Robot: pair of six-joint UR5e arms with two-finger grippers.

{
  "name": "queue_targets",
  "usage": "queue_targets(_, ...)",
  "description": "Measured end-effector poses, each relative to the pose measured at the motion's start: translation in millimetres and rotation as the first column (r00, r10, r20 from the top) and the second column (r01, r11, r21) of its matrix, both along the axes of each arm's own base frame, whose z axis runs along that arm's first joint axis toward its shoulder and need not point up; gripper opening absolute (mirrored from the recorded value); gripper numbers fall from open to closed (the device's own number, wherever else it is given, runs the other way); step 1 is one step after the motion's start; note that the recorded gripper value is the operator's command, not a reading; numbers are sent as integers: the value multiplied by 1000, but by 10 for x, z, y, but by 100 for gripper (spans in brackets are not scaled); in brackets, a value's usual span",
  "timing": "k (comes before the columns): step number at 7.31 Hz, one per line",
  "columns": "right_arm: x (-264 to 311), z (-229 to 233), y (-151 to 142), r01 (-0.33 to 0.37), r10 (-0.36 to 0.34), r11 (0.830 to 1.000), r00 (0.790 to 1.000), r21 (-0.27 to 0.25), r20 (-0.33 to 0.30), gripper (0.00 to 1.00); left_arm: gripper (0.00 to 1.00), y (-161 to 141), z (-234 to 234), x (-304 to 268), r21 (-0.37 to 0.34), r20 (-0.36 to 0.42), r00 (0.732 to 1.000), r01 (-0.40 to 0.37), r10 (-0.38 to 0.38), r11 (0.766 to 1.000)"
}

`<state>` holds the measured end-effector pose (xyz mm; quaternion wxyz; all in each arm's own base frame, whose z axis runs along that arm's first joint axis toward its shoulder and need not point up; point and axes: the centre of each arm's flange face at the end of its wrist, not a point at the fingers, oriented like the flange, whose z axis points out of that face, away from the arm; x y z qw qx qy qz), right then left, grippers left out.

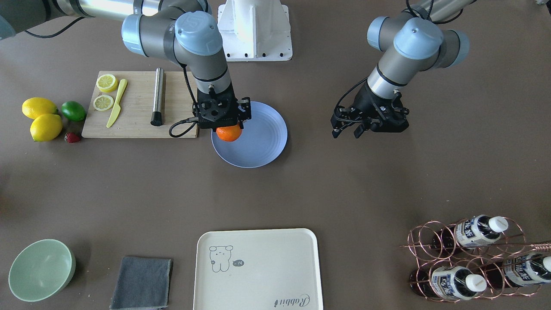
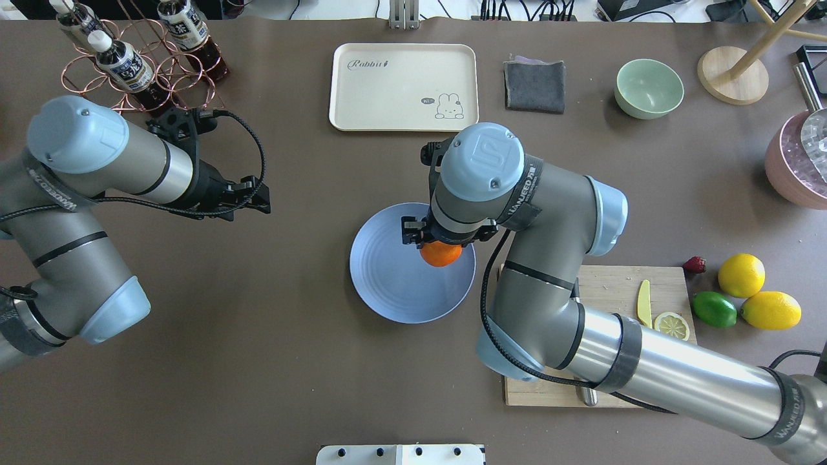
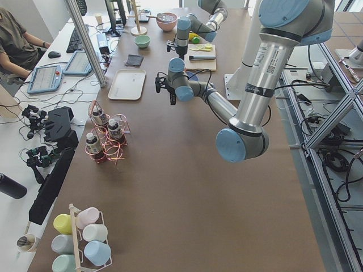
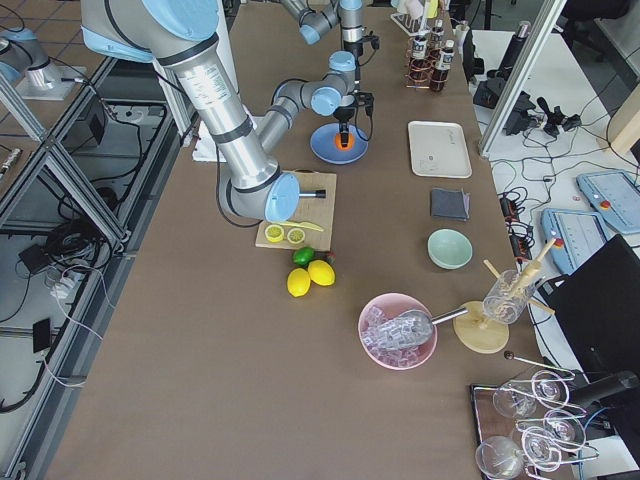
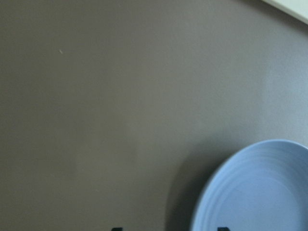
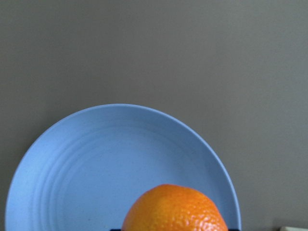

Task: Pick orange to plate
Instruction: 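Carry the orange with the right gripper onto the blue plate while the left arm withdraws, then open the right gripper and lift both arms away from the plate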

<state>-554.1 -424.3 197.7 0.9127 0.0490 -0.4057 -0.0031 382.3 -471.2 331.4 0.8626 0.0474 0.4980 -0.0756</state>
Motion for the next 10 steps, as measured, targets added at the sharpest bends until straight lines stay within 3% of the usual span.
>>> queue_targets(4, -575, 15, 175, -4, 4, 1000, 1000, 8, 4, 0, 75, -61, 95, -141, 16, 12, 1000, -6, 6, 1000)
queue_targets(5, -611, 23, 205, 2, -2, 1000, 1000, 9, 6, 99, 75, -62, 99, -143, 16, 12, 1000, -6, 6, 1000)
queue_targets(8, -593, 19, 206, 2, -2, 1000, 1000, 9, 11, 100, 75, -54, 88, -157, 14, 10, 1000, -3, 3, 1000)
queue_targets(10, -50, 64, -19, -13, 13, 1000, 1000, -12, 26, 100, 75, -137, 59, -369, 15, 18, 1000, 8, -9, 1000)
